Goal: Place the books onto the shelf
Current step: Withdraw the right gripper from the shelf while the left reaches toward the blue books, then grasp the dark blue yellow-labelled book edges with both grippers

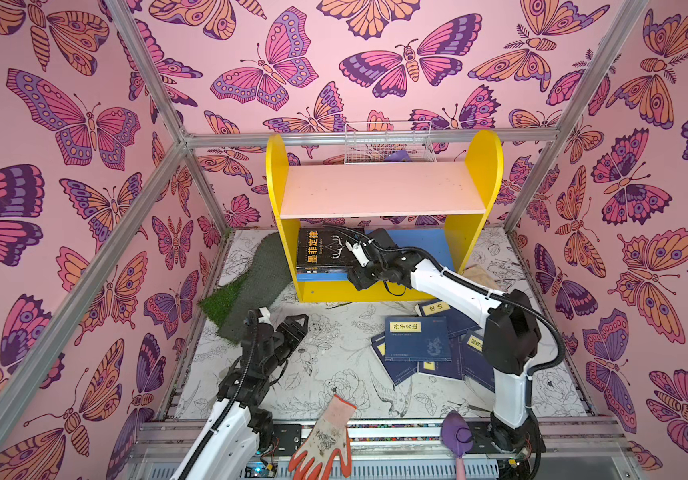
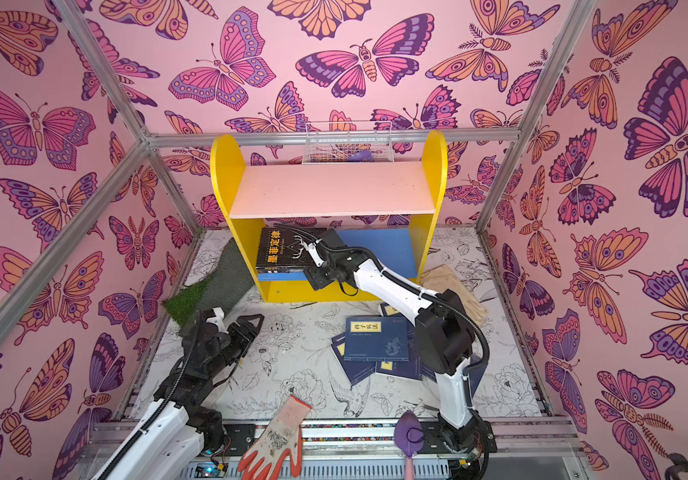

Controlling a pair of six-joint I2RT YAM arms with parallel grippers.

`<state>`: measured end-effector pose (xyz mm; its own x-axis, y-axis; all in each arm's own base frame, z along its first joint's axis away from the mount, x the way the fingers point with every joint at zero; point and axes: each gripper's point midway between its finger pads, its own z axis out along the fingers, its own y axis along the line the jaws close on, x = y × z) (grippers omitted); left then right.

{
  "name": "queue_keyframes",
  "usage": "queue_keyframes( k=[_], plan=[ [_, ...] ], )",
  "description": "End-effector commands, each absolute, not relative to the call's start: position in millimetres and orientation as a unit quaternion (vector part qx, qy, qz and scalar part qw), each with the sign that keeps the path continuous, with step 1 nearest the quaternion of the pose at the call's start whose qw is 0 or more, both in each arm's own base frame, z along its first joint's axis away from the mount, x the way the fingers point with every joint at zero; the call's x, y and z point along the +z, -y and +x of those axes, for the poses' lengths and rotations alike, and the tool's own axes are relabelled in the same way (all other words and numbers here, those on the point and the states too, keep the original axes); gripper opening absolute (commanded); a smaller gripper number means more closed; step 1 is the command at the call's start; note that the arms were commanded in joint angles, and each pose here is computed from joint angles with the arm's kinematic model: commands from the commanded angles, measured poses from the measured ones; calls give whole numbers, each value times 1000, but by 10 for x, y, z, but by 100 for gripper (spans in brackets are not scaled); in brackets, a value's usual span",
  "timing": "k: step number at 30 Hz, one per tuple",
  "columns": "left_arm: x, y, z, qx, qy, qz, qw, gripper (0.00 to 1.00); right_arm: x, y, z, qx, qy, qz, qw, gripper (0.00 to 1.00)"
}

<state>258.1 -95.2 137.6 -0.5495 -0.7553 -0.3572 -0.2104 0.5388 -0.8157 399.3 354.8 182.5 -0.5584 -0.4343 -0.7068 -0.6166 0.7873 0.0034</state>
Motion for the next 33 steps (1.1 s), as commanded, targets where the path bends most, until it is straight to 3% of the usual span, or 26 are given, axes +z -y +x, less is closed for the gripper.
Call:
queue_keyframes(
  k=[1, 6, 13, 20, 25, 33],
  plan=[
    [1527, 1052, 2640, -359, -811, -250, 389, 72, 2486, -3278, 4021, 108, -848, -230, 465, 78],
    [1460, 1376, 2679, -340, -845, -167, 378, 73, 2354, -2556, 3715, 88, -877, -122, 456, 79],
    [1338, 2200, 2731, -361, -877, 6, 318, 74, 1411, -1730, 3141, 144, -938, 10, 314, 78],
    [1108, 2938, 2693, -349, -883, 155, 274, 75, 900, -1228, 2610, 143, -955, 71, 249, 78],
    [873, 3149, 2703, -336, -891, 180, 246, 74, 688, -1063, 2367, 173, -955, 114, 212, 77],
    [647, 3256, 2711, -329, -899, 192, 217, 71, 561, -1413, 2205, 267, -952, 46, 143, 70]
  ],
)
